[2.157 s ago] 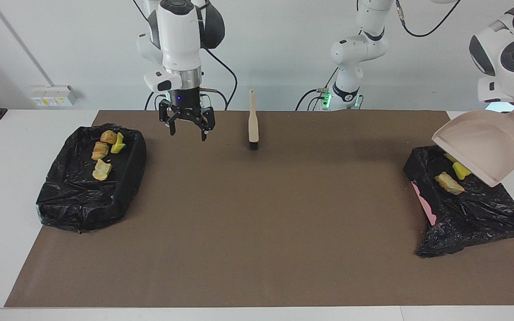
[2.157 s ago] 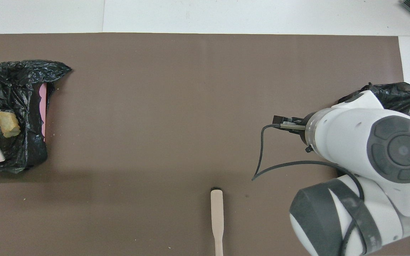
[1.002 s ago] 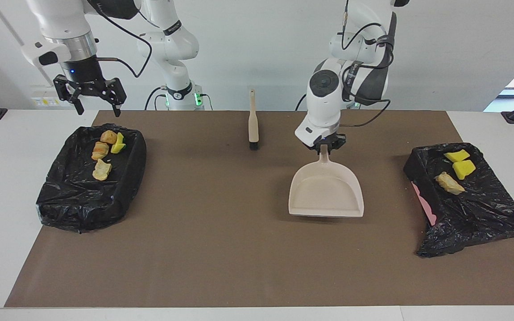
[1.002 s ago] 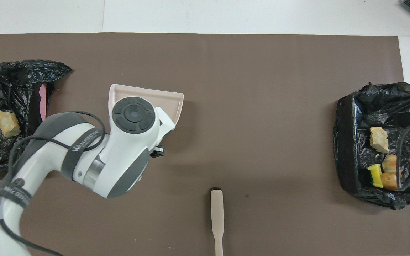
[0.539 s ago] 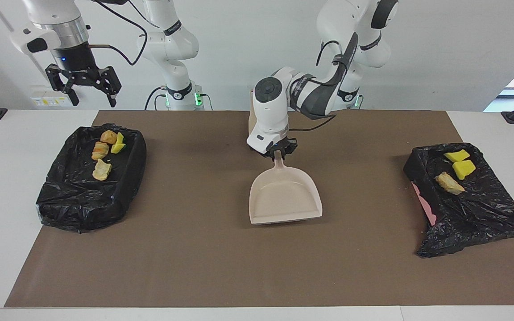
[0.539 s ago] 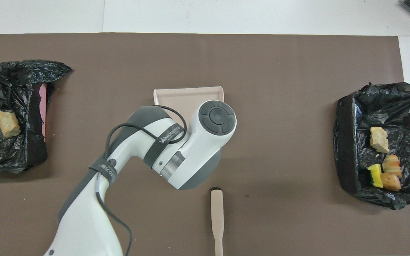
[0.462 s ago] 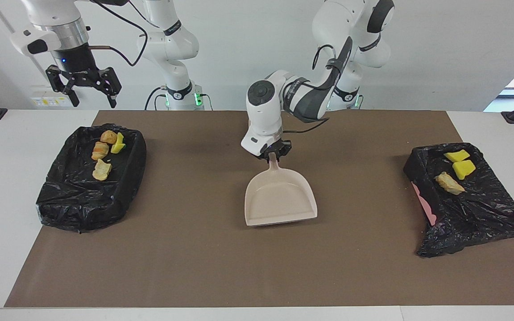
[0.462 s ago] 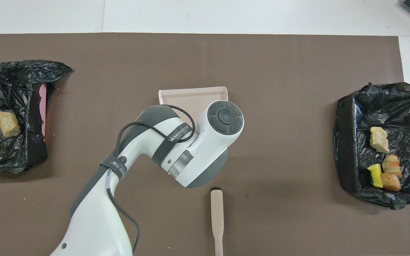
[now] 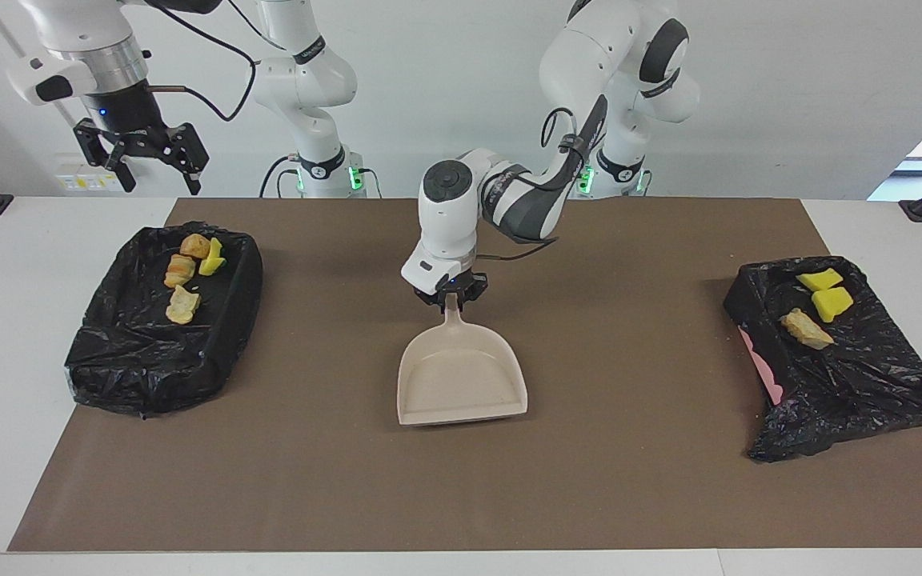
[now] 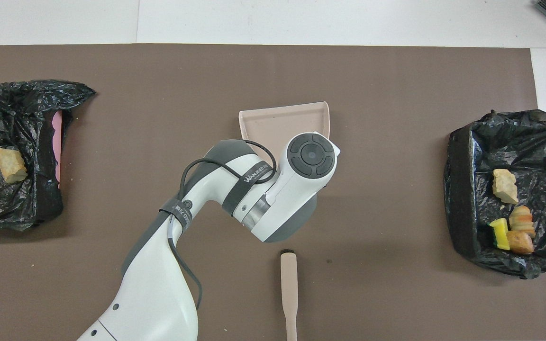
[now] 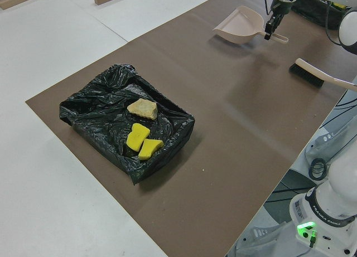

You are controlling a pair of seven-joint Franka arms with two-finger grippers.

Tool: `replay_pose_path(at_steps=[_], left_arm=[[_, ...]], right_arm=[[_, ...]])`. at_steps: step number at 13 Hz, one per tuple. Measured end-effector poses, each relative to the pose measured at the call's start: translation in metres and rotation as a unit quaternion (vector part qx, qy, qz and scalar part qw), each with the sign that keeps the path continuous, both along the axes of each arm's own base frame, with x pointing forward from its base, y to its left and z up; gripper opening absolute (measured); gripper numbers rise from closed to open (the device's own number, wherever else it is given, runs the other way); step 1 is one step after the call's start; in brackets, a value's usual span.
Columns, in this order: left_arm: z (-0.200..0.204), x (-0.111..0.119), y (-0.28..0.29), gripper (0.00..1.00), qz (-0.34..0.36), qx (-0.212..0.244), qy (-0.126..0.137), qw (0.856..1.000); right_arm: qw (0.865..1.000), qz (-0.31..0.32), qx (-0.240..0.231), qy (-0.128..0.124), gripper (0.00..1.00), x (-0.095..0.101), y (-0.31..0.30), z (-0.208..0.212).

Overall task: Sweep and dump trash in bin
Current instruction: 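Set the dustpan on the mat and withdraw the left gripper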

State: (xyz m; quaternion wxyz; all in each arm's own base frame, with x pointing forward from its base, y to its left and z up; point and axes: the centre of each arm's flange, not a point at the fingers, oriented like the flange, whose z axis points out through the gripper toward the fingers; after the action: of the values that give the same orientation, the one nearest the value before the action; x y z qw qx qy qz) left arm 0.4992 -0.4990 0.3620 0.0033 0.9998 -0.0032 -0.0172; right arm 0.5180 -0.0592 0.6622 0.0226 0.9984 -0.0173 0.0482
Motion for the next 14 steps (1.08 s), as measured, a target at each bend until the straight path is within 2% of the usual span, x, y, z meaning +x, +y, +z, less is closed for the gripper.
replay_pose_path(at_steps=[3,5,6,10,11,12,14], left_arm=[[-0.008,-0.004,0.000,0.33,-0.021,0.004,0.007,1.000],[-0.009,-0.004,0.000,0.37,-0.023,0.004,0.007,1.000],[-0.009,-0.004,0.000,0.43,-0.023,0.005,0.008,1.000],[0.003,0.009,0.012,0.94,-0.010,0.004,-0.004,1.000],[0.018,0.018,0.024,1.00,0.001,0.001,-0.015,1.000],[0.039,0.027,0.041,1.00,0.013,-0.003,-0.027,1.000],[0.080,0.031,0.085,1.00,0.036,0.003,-0.029,0.999]], right_arm=[[1.000,0.003,0.003,0.000,1.00,0.000,0.001,-0.001],[1.000,-0.001,0.003,0.000,1.00,0.000,-0.002,-0.001],[1.000,-0.001,0.003,0.000,1.00,0.000,-0.003,-0.001],[1.000,-0.002,0.003,0.000,1.00,0.001,-0.004,-0.001],[1.000,-0.002,0.003,0.001,1.00,0.001,-0.003,-0.001],[1.000,0.000,0.003,0.003,1.00,0.001,-0.001,-0.002],[1.000,0.002,0.003,0.004,1.00,0.001,0.001,-0.002]])
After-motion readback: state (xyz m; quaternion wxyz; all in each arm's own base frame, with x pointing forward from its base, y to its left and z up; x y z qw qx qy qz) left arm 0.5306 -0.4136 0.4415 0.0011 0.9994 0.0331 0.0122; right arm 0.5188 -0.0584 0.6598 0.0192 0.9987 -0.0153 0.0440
